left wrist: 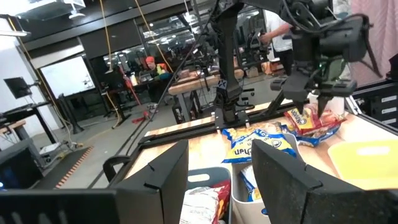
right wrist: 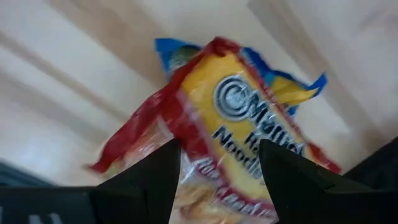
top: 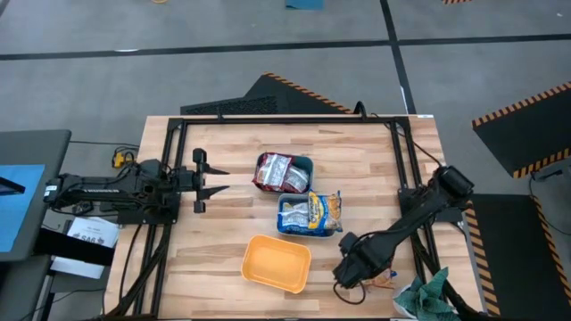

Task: Sort Maruchan noodles
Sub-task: Put the red noodle pack into the blue bin

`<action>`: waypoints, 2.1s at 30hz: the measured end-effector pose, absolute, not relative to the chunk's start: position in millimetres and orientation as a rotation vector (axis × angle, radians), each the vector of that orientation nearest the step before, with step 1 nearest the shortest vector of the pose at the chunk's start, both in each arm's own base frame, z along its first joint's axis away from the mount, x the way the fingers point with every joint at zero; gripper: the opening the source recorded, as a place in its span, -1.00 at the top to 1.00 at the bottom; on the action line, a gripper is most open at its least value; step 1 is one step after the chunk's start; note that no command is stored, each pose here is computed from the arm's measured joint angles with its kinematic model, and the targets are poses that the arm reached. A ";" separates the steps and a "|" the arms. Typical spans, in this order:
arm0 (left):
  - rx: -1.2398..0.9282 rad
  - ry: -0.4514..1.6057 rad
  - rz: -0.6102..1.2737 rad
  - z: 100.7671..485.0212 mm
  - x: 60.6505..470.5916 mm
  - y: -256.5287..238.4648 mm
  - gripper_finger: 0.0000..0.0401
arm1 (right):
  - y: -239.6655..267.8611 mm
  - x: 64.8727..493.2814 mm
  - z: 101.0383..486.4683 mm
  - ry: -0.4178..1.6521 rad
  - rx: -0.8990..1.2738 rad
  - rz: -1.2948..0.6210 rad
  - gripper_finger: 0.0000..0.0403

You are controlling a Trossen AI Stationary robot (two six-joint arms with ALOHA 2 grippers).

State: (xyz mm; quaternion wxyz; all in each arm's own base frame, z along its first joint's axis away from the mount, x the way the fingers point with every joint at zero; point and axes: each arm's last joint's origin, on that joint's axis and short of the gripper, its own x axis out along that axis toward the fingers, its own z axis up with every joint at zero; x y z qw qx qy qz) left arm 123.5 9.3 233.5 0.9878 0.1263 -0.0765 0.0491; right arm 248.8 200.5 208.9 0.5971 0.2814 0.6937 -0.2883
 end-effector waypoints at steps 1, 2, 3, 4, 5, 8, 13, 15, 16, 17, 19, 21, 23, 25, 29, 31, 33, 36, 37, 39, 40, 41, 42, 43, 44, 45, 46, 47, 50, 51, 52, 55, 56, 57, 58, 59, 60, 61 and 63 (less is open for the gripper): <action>0.254 -0.154 0.098 233.5 123.5 9.3 0.18 | 200.8 249.3 206.4 1.615 0.645 -0.678 -0.19; 0.253 -0.154 0.098 233.5 123.5 9.3 0.18 | 201.1 249.8 203.4 1.622 0.634 -0.692 -0.19; 0.253 -0.154 0.098 233.5 123.5 9.3 0.18 | 201.4 249.9 200.4 1.630 0.622 -0.707 -0.19; 0.253 -0.154 0.098 233.5 123.5 9.3 0.18 | 201.6 250.1 197.8 1.636 0.612 -0.718 -0.19; 0.253 -0.154 0.099 233.5 123.5 9.3 0.18 | 202.1 250.7 194.9 1.642 0.604 -0.727 -0.19; 0.253 -0.154 0.098 233.5 123.5 9.3 0.18 | 203.5 252.7 186.9 1.656 0.580 -0.739 -0.19; 0.255 -0.154 0.099 233.6 123.5 9.3 0.18 | 205.4 255.3 179.4 1.670 0.562 -0.732 -0.15; 0.257 -0.155 0.099 233.7 123.5 9.3 0.18 | 205.4 255.7 179.1 1.669 0.564 -0.730 -0.04; 0.262 -0.155 0.100 233.7 123.5 9.3 0.18 | 205.3 255.6 179.0 1.670 0.562 -0.729 0.04; 0.267 -0.155 0.100 233.7 123.4 9.3 0.18 | 205.0 255.4 179.4 1.672 0.559 -0.724 0.14; 0.269 -0.155 0.101 233.8 123.4 9.3 0.18 | 204.9 255.0 180.6 1.679 0.542 -0.693 0.41; 0.270 -0.157 0.104 235.4 123.4 9.4 0.18 | 204.3 255.4 181.3 1.699 0.515 -0.651 0.73; 0.266 -0.168 0.107 239.0 123.0 9.4 0.18 | 203.0 256.5 182.3 1.715 0.487 -0.607 0.90; 0.254 -0.176 0.109 241.1 122.7 9.4 0.18 | 202.6 258.6 185.2 1.726 0.460 -0.574 0.90; 0.250 -0.181 0.110 243.0 122.6 9.5 0.18 | 202.1 266.3 207.5 1.730 0.435 -0.558 0.92; 0.249 -0.180 0.116 243.1 122.5 9.6 0.18 | 200.9 269.5 225.3 1.714 0.408 -0.572 0.94; 0.248 -0.178 0.130 243.0 122.5 10.0 0.18 | 202.1 274.1 245.7 1.657 0.373 -0.555 0.95; 0.246 -0.173 0.135 242.6 122.6 10.2 0.18 | 203.5 281.6 272.5 1.527 0.329 -0.517 0.95; 0.245 -0.171 0.135 242.4 122.6 10.2 0.18 | 203.9 283.9 280.6 1.484 0.313 -0.502 0.95; 0.245 -0.169 0.134 242.2 122.6 10.2 0.18 | 204.0 287.6 294.0 1.402 0.271 -0.477 0.95; 0.245 -0.169 0.134 242.2 122.6 10.2 0.18 | 203.6 289.0 299.7 1.362 0.240 -0.467 0.95; 0.245 -0.169 0.135 242.2 122.6 10.2 0.18 | 203.0 290.4 304.5 1.321 0.197 -0.458 0.95; 0.245 -0.169 0.134 242.2 122.6 10.2 0.18 | 202.1 292.1 308.8 1.276 0.151 -0.451 0.95; 0.245 -0.169 0.134 242.2 122.6 10.2 0.18 | 200.5 294.1 311.9 1.233 0.097 -0.448 0.95; 0.245 -0.169 0.134 242.2 122.6 10.2 0.18 | 198.0 296.1 313.5 1.200 0.043 -0.449 0.95; 0.245 -0.170 0.134 242.3 122.6 10.2 0.18 | 194.4 298.3 314.2 1.177 -0.010 -0.456 0.95; 0.245 -0.170 0.134 242.3 122.6 10.2 0.18 | 190.1 300.8 314.7 1.160 -0.057 -0.464 0.94; 0.245 -0.170 0.134 242.3 122.6 10.2 0.18 | 184.5 304.5 315.0 1.144 -0.099 -0.476 0.93; 0.245 -0.177 0.135 243.0 122.5 10.2 0.18 | 163.8 318.7 316.3 1.124 -0.180 -0.492 0.93; 0.245 -0.179 0.135 243.2 122.5 10.2 0.18 | 156.0 324.4 316.4 1.124 -0.197 -0.487 0.93; 0.246 -0.179 0.135 243.2 122.5 10.2 0.18 | 147.9 330.5 316.7 1.124 -0.213 -0.479 0.93; 0.251 -0.178 0.136 243.2 122.5 10.2 0.18 | 119.7 347.4 319.3 1.123 -0.239 -0.449 0.93; 0.251 -0.178 0.136 243.2 122.5 10.2 0.18 | 109.2 351.6 321.9 1.122 -0.236 -0.434 0.93; 0.251 -0.178 0.136 243.2 122.5 10.2 0.18 | 98.8 355.8 324.7 1.116 -0.229 -0.417 0.93; 0.251 -0.176 0.135 243.0 122.5 10.2 0.18 | 88.4 359.9 327.5 1.106 -0.222 -0.404 0.93; 0.251 -0.173 0.135 242.8 122.5 10.2 0.18 | 78.5 362.8 331.0 1.091 -0.207 -0.394 0.93; 0.251 -0.171 0.134 242.6 122.6 10.2 0.18 | 70.4 365.3 333.9 1.078 -0.193 -0.379 0.93; 0.251 -0.167 0.134 242.3 122.6 10.2 0.18 | 62.8 369.0 336.1 1.059 -0.184 -0.362 0.93; 0.251 -0.152 0.132 240.8 122.9 10.2 0.18 | 50.3 375.8 340.8 1.017 -0.166 -0.309 0.93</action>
